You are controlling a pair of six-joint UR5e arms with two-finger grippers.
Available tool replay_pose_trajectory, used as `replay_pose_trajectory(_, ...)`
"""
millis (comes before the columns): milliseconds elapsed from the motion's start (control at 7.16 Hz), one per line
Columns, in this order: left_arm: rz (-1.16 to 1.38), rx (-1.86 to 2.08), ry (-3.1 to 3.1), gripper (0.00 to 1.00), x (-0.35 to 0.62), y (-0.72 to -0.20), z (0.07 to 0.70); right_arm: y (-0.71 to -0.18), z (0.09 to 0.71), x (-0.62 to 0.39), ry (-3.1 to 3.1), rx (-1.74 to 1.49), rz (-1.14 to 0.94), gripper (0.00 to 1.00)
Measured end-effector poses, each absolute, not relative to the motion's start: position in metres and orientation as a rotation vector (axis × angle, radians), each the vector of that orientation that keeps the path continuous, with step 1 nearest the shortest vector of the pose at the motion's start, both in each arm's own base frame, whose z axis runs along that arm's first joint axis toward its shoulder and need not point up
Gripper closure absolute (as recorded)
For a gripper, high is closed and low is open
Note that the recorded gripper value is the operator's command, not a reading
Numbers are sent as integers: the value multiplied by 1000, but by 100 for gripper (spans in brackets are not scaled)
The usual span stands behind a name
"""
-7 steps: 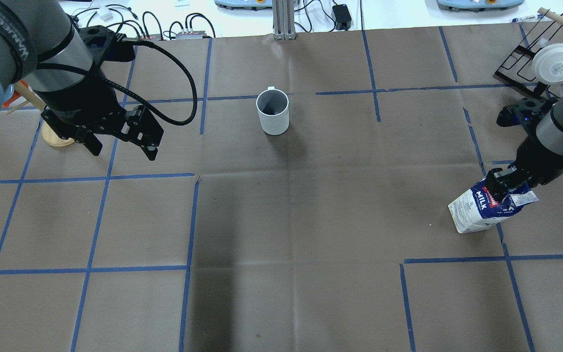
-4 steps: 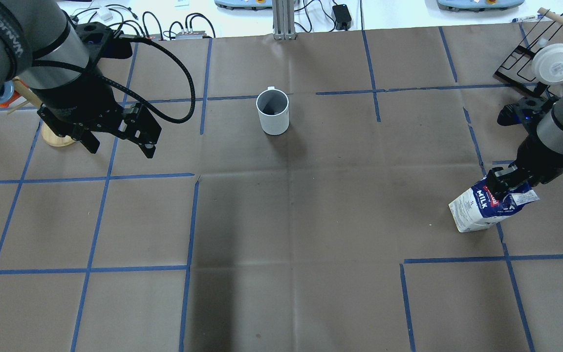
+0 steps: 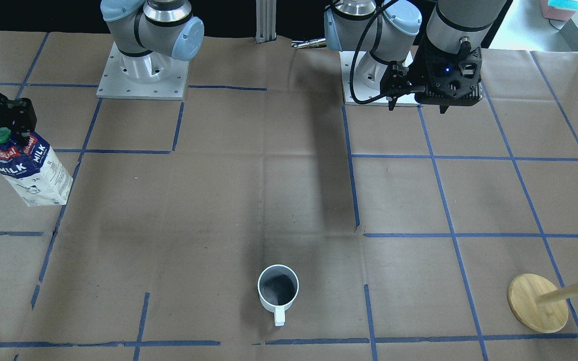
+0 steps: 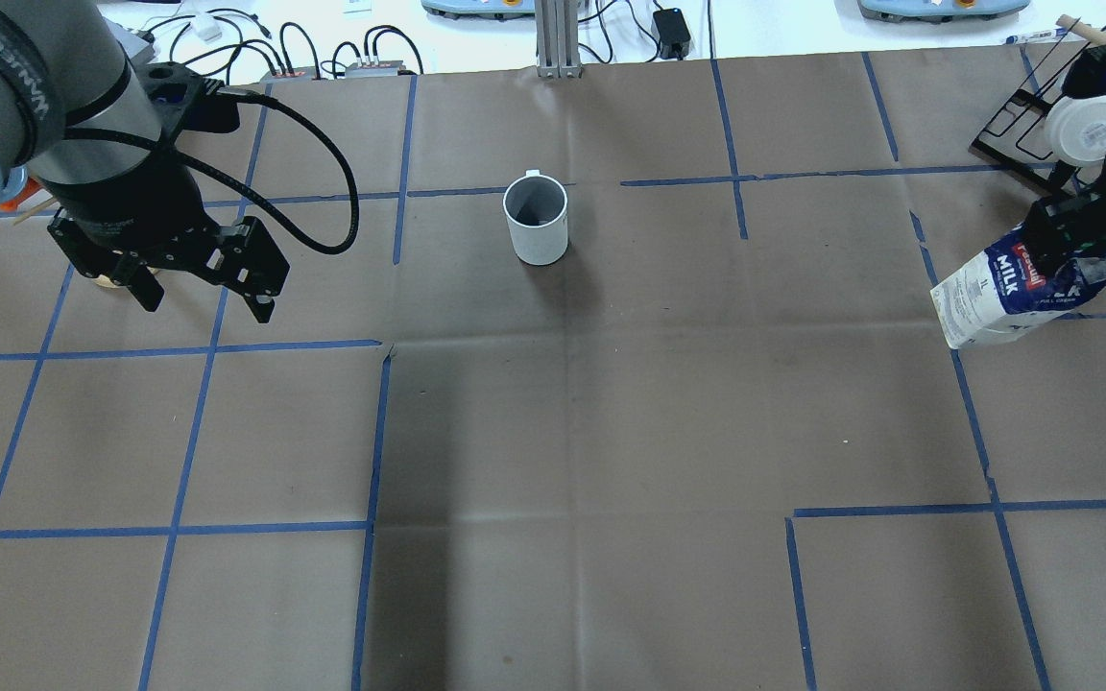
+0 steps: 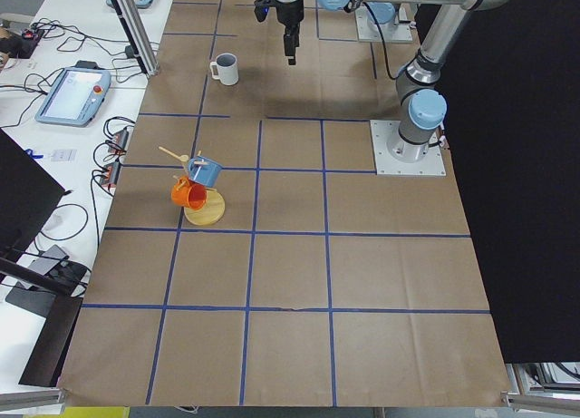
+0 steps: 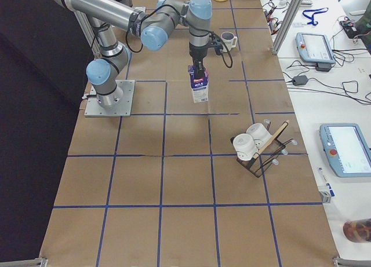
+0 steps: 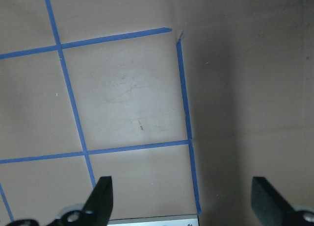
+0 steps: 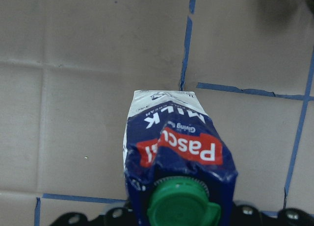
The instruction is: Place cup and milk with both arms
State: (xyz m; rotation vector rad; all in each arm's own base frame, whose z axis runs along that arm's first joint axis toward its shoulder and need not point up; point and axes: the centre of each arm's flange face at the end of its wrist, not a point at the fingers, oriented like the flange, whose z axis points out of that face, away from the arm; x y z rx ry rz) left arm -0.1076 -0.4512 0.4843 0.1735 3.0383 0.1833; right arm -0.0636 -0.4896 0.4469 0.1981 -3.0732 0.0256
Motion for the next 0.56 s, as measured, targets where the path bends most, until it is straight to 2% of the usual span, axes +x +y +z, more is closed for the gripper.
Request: replay_pose_trajectory(559, 183, 172, 3033, 0, -107, -447, 491, -576, 486, 23, -3072, 163, 26, 51)
